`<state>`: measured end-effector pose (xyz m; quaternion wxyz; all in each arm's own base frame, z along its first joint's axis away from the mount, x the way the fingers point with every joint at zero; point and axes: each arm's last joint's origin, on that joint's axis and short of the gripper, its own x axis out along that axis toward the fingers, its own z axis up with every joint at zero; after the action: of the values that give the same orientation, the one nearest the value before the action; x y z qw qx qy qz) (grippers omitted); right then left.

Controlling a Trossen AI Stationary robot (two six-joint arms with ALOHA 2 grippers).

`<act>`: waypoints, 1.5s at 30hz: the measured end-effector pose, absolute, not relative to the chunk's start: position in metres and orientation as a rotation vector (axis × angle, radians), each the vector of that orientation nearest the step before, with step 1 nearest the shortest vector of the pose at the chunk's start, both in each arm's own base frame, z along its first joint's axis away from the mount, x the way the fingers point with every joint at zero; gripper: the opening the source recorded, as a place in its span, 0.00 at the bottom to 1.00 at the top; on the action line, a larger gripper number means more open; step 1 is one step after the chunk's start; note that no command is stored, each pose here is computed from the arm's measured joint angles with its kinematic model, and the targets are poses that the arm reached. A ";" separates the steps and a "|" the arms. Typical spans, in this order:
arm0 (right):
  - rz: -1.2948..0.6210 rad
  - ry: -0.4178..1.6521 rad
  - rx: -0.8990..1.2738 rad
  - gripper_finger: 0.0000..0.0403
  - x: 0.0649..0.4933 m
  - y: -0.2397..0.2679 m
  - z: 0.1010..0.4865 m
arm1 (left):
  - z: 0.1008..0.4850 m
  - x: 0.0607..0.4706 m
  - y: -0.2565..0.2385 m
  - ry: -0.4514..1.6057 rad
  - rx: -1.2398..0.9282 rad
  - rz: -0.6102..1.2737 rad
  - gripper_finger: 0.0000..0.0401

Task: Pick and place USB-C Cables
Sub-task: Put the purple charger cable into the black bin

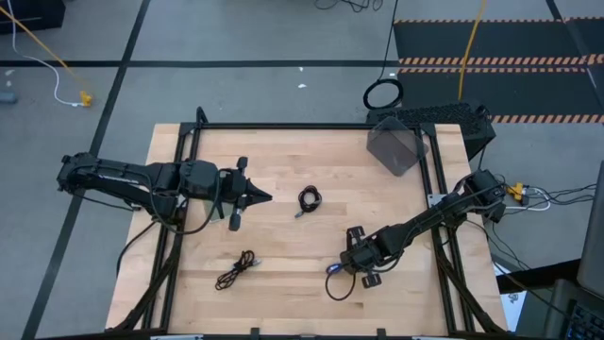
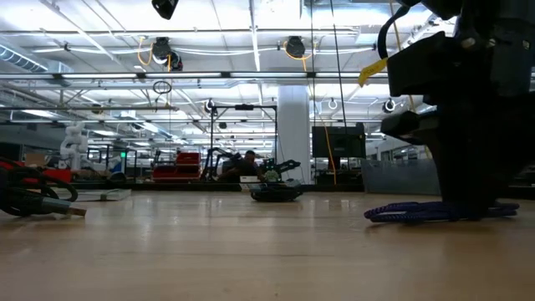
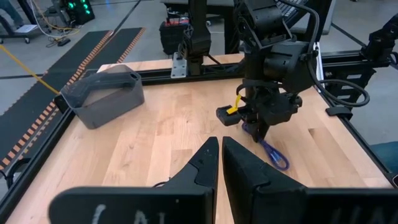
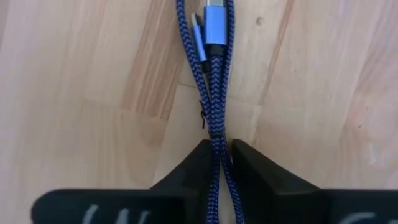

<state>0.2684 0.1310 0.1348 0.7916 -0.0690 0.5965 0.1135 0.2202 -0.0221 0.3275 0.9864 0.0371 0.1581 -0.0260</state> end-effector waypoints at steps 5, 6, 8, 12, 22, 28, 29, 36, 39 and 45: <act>0.260 1.282 -0.170 0.06 0.268 0.131 0.135 | 0.328 0.220 -0.022 0.318 0.074 -0.052 0.06; 0.260 1.282 -0.170 0.05 0.268 0.131 0.135 | 0.328 0.220 -0.022 0.317 0.074 -0.052 0.06; 0.261 1.283 -0.170 0.04 0.268 0.131 0.134 | 0.328 0.220 -0.022 0.314 0.075 -0.052 0.06; 0.270 1.281 -0.166 0.04 0.268 0.131 0.136 | 0.330 0.221 -0.022 0.295 0.076 -0.052 0.06; 0.297 1.337 -0.092 0.03 0.260 0.123 0.162 | 0.330 0.221 -0.022 0.288 0.082 -0.053 0.06; 0.256 1.426 -0.094 0.03 0.263 0.116 0.186 | 0.330 0.221 -0.022 0.286 0.081 -0.054 0.06; 0.253 1.437 -0.094 0.03 0.264 0.115 0.190 | 0.331 0.221 -0.022 0.285 0.081 -0.054 0.06; 0.209 1.503 -0.092 0.03 0.270 0.102 0.214 | 0.330 0.221 -0.022 0.286 0.081 -0.054 0.06; 0.189 1.530 -0.084 0.03 0.271 0.097 0.224 | 0.330 0.221 -0.022 0.287 0.080 -0.054 0.06; 0.156 1.589 -0.076 0.03 0.270 0.089 0.242 | 0.330 0.221 -0.022 0.289 0.079 -0.053 0.06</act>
<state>0.2704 0.0886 0.2419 0.6973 -0.0340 0.7125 0.0701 0.2210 -0.0223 0.3302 0.9885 0.0393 0.1437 -0.0266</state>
